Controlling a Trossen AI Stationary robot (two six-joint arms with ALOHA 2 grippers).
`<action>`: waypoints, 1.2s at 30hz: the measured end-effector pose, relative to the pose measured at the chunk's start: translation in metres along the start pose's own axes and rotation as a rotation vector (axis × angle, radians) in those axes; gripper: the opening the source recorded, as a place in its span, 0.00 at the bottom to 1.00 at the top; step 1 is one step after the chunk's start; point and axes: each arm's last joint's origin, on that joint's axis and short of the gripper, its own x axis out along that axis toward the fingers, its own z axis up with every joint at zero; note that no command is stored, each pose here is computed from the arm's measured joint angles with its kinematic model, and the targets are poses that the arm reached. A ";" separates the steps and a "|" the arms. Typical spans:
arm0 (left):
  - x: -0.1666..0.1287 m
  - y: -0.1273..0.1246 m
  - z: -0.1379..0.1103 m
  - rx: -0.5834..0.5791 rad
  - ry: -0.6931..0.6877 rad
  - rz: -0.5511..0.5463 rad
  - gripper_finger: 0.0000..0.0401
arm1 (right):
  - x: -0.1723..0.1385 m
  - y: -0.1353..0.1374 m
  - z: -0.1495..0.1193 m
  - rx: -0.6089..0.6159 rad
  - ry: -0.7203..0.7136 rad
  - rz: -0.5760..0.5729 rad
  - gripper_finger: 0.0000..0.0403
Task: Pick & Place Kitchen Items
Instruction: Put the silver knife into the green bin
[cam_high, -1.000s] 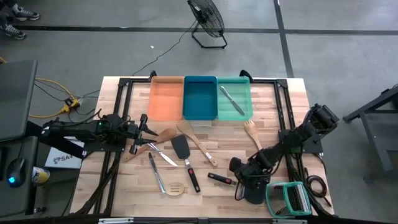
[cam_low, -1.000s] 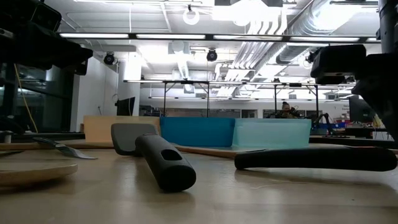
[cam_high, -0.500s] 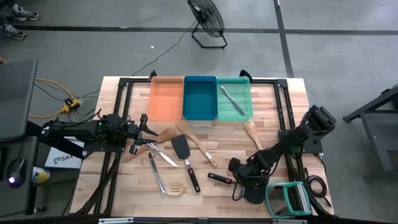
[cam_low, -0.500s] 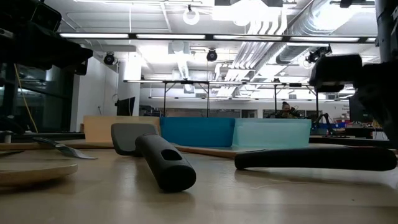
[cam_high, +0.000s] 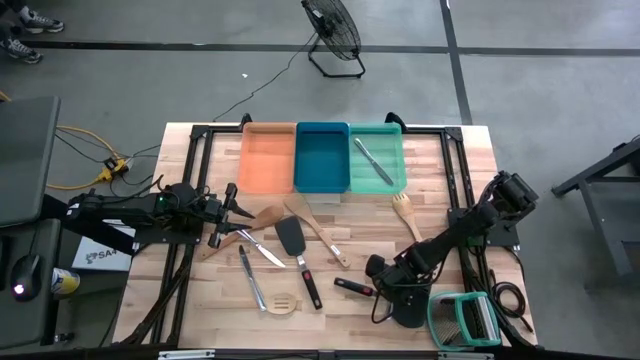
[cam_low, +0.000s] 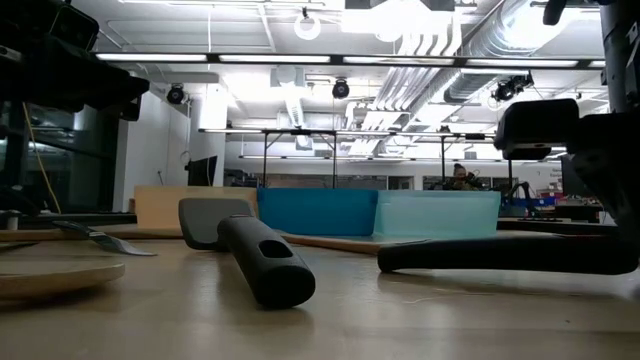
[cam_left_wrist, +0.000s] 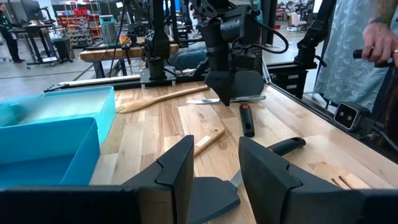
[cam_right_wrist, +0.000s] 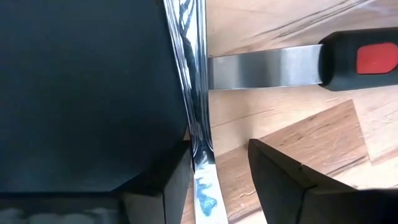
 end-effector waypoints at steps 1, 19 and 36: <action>0.000 0.000 0.000 0.000 0.000 0.000 0.31 | 0.000 0.000 0.000 0.000 -0.004 0.006 0.37; 0.000 0.000 0.000 0.000 0.000 0.000 0.31 | 0.001 0.002 0.000 0.003 -0.009 0.038 0.11; 0.000 0.000 0.000 0.000 0.000 0.000 0.31 | 0.000 0.001 0.000 0.052 -0.010 0.034 0.08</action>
